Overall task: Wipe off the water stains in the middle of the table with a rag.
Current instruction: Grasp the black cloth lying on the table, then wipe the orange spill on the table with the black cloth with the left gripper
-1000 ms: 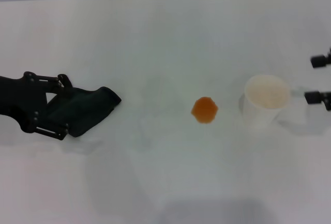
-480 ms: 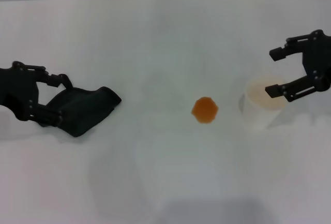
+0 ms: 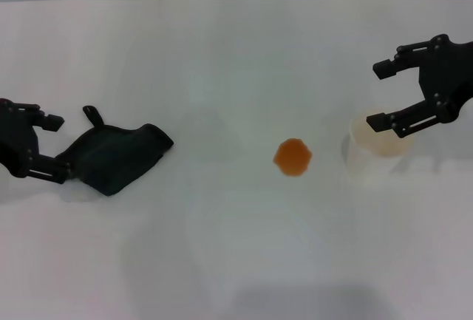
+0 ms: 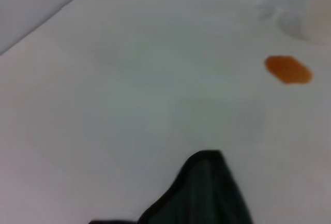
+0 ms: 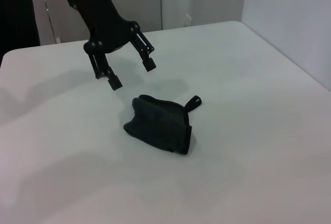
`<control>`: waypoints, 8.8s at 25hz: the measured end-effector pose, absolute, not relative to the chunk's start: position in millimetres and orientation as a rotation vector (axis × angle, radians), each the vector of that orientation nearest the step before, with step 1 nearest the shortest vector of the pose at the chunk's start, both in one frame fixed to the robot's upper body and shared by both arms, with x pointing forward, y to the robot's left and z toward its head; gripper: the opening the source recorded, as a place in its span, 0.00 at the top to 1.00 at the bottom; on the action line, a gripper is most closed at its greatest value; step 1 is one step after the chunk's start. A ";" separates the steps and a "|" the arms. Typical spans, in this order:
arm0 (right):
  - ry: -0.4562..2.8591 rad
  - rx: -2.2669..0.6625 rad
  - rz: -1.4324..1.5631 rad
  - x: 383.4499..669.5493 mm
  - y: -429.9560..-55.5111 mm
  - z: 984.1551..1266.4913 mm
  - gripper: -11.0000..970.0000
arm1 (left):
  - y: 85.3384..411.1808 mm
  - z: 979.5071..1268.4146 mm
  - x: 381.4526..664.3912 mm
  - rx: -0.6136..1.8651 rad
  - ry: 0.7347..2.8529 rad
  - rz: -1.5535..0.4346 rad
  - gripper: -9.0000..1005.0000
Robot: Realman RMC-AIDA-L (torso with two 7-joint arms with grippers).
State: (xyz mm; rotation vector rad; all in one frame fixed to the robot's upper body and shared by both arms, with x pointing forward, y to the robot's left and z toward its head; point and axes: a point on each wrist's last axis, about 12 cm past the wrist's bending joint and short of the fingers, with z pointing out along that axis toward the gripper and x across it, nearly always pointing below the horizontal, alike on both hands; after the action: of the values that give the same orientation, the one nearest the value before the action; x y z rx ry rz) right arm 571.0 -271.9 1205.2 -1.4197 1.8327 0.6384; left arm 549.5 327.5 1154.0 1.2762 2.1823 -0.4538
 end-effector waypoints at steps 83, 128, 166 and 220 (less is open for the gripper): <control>1.878 -1.435 0.573 569.0 -274.0 1189.3 0.10 | 157.6 1120.9 626.3 1.346 2.152 -0.650 0.91; 1.856 -1.425 0.547 574.0 -267.7 1184.9 0.10 | 120.9 1099.2 626.5 1.452 2.119 -0.531 0.90; 1.840 -1.430 0.540 575.2 -265.3 1185.2 0.10 | 121.0 1085.0 628.4 1.395 2.100 -0.395 0.86; 1.855 -1.428 0.540 572.9 -267.8 1181.9 0.10 | 118.3 1099.0 602.1 1.537 1.986 -0.651 0.82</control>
State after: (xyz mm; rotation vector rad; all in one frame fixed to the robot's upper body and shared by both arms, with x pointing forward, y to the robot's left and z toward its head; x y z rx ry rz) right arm 572.9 -267.8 1181.9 -1.4276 1.8545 0.5401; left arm 602.1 118.3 1099.0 1.5366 1.9860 -0.6512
